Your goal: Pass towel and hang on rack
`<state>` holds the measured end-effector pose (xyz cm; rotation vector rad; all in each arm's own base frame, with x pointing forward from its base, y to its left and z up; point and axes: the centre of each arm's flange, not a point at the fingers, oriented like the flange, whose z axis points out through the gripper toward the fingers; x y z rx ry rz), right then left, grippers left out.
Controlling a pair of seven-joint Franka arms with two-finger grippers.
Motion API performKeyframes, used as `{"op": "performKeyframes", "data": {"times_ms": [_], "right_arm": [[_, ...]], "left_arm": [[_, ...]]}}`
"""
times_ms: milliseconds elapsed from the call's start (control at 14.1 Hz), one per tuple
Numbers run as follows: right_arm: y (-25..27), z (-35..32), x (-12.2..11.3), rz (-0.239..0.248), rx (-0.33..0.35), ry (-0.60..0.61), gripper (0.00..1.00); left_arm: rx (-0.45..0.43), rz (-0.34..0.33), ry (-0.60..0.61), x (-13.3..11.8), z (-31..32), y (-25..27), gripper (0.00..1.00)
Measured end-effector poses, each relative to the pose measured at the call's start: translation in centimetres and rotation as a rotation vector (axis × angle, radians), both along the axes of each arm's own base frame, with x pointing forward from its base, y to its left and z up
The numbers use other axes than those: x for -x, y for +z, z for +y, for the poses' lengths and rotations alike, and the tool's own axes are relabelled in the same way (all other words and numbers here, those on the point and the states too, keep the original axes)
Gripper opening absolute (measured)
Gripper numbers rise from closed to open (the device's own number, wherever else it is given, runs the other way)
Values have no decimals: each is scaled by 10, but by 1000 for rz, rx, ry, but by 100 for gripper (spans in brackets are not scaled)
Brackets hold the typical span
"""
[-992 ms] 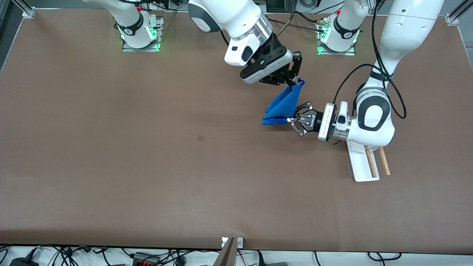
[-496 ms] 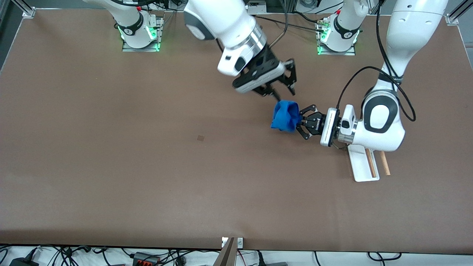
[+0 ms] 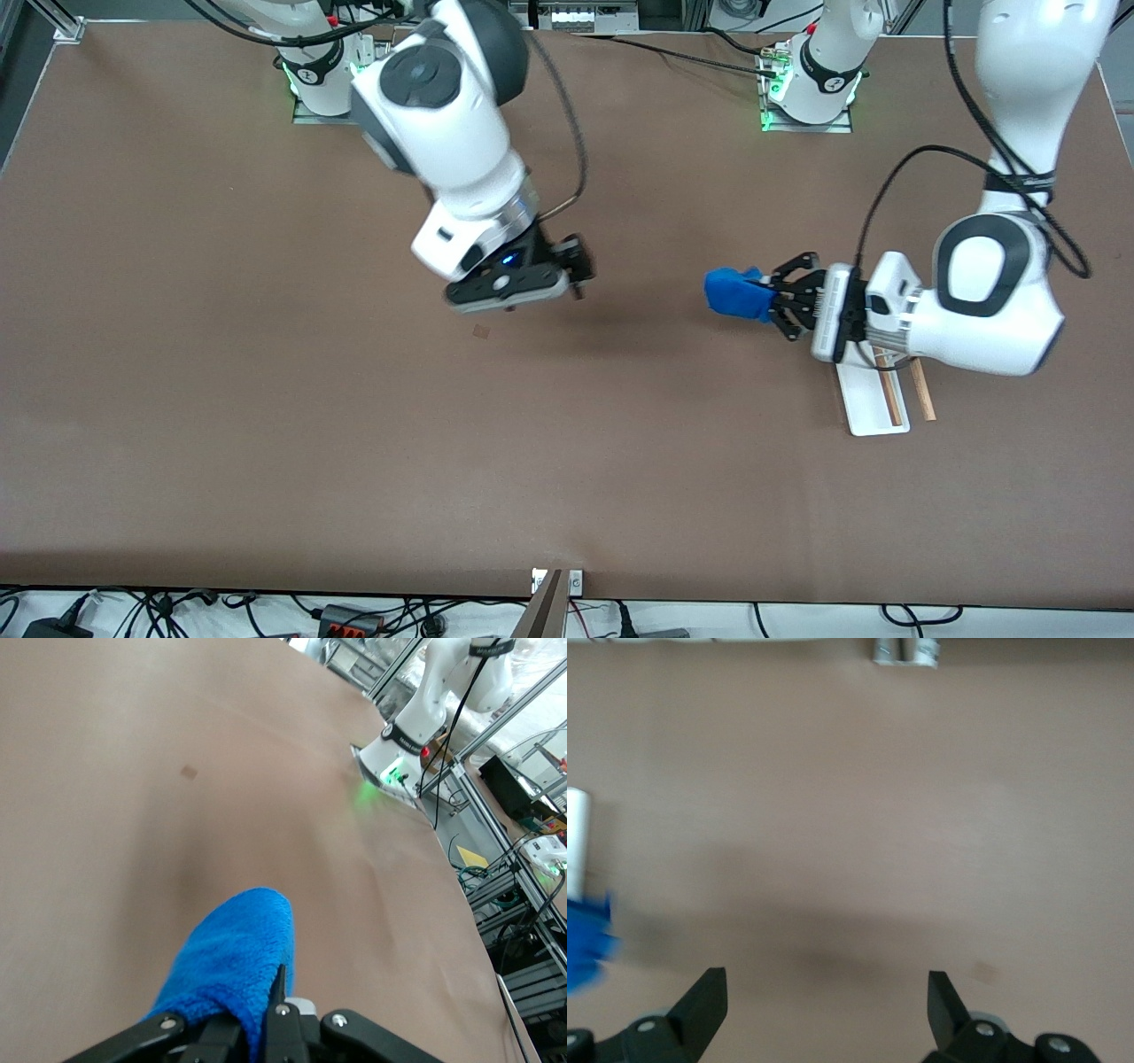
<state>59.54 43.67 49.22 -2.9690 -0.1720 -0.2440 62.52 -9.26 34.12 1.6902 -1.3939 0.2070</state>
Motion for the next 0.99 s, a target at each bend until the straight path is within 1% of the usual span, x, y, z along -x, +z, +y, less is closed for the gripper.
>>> {"op": "performKeyframes", "data": {"times_ms": [71, 213, 283, 425, 567, 709, 850, 992], "right_arm": [[-7, -24, -11, 33, 43, 13, 100], [-19, -81, -38, 88, 102, 4, 100], [-23, -112, -52, 105, 123, -22, 100], [-26, -168, -74, 120, 148, -77, 100], [-27, -204, -83, 153, 165, -123, 100], [-14, -230, -87, 150, 172, -160, 100], [5, -266, -90, 139, 175, -194, 100], [21, -313, -92, 124, 198, -175, 100]], "left_arm": [[-36, 9, 13, 0, 18, -2, 5], [-114, 28, 43, 0, 55, -2, 5], [-147, 39, 69, 0, 74, 0, 5], [-216, 61, 122, 2, 111, 4, 5], [-279, 84, 172, 4, 143, 8, 5], [-331, 93, 198, 5, 162, 12, 5], [-379, 80, 204, 3, 174, 21, 5], [-421, 55, 204, -2, 181, 33, 5]]}}
